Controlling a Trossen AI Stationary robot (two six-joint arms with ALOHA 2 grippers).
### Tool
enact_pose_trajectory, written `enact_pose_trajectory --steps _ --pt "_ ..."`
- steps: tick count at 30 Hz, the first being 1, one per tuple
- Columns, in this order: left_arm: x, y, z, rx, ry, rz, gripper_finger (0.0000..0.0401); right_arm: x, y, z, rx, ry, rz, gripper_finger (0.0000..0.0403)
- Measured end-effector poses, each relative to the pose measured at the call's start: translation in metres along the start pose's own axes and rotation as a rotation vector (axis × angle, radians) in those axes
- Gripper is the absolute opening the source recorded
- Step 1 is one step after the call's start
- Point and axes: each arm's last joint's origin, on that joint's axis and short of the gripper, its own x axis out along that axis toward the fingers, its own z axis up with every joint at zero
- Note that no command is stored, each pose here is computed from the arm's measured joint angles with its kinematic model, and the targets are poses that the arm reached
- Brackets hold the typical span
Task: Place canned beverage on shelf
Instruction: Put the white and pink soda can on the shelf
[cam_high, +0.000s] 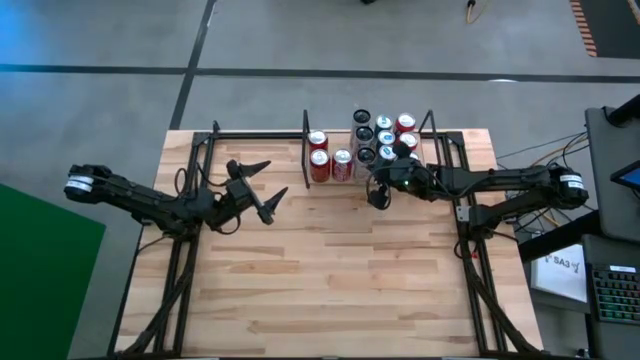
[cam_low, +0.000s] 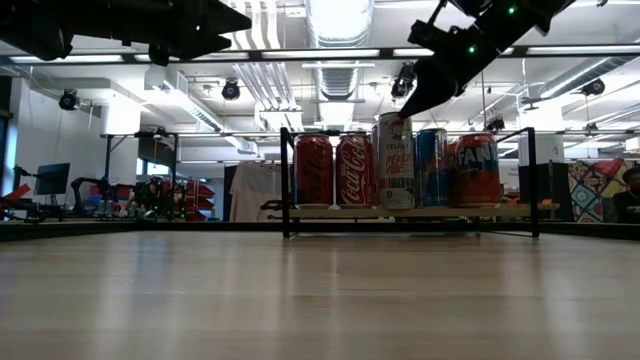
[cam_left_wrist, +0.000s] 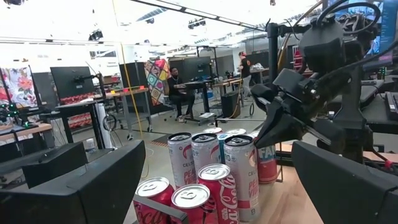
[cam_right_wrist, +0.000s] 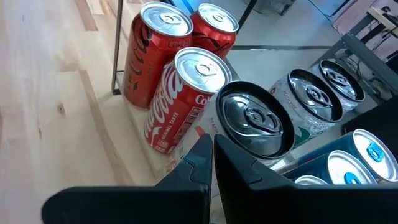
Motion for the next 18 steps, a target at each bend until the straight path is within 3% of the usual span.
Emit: enact_pose_trajectory --steps 18 --pt "0.0 0.0 0.0 0.0 0.0 -0.001 0.0389 0.0065 -0.0009 -0.0026 0.019 -0.001 -0.014 0.0009"
